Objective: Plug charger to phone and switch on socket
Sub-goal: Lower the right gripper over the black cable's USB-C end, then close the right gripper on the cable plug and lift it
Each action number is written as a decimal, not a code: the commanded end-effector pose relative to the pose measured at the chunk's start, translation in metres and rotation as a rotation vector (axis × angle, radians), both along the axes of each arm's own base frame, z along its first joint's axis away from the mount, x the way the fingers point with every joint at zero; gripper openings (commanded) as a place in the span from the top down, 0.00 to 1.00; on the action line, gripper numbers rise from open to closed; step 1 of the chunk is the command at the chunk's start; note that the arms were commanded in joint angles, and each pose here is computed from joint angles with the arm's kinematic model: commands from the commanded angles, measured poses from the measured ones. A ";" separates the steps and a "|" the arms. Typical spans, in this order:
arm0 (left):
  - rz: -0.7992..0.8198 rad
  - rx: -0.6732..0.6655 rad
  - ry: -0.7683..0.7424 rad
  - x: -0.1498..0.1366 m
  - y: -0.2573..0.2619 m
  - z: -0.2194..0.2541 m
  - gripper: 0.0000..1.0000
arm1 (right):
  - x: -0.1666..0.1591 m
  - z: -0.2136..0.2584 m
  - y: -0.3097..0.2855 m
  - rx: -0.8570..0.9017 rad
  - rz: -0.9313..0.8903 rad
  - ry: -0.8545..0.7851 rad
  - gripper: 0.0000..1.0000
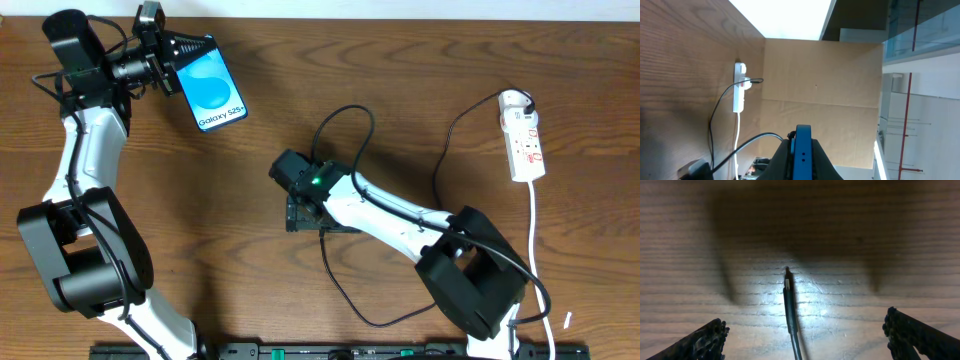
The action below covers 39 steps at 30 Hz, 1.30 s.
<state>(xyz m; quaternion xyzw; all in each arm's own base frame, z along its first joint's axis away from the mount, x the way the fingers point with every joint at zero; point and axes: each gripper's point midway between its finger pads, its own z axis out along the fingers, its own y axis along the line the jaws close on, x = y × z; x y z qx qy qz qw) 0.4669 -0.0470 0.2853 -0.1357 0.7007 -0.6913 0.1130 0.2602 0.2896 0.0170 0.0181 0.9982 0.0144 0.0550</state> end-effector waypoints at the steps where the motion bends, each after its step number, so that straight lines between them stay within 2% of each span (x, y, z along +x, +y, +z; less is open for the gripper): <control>1: -0.022 0.015 -0.070 -0.006 0.000 0.021 0.93 | -0.003 -0.007 0.002 -0.018 0.018 0.002 0.02; 9: -0.022 0.015 -0.070 -0.006 0.000 0.021 0.93 | -0.005 -0.016 0.003 -0.029 0.023 0.011 0.02; 14: -0.022 0.015 -0.070 -0.006 0.000 0.021 0.93 | -0.003 -0.016 0.005 -0.024 0.024 0.002 0.08; 33: -0.022 0.015 -0.070 -0.006 0.000 0.021 0.93 | -0.006 -0.037 0.002 -0.061 0.027 0.025 0.02; 37: -0.022 0.015 -0.070 -0.006 0.000 0.021 0.93 | -0.006 -0.037 0.003 -0.059 0.028 0.027 0.12; 39: -0.022 0.015 -0.070 -0.006 0.000 0.021 0.92 | -0.006 -0.037 0.003 -0.060 0.028 0.028 0.26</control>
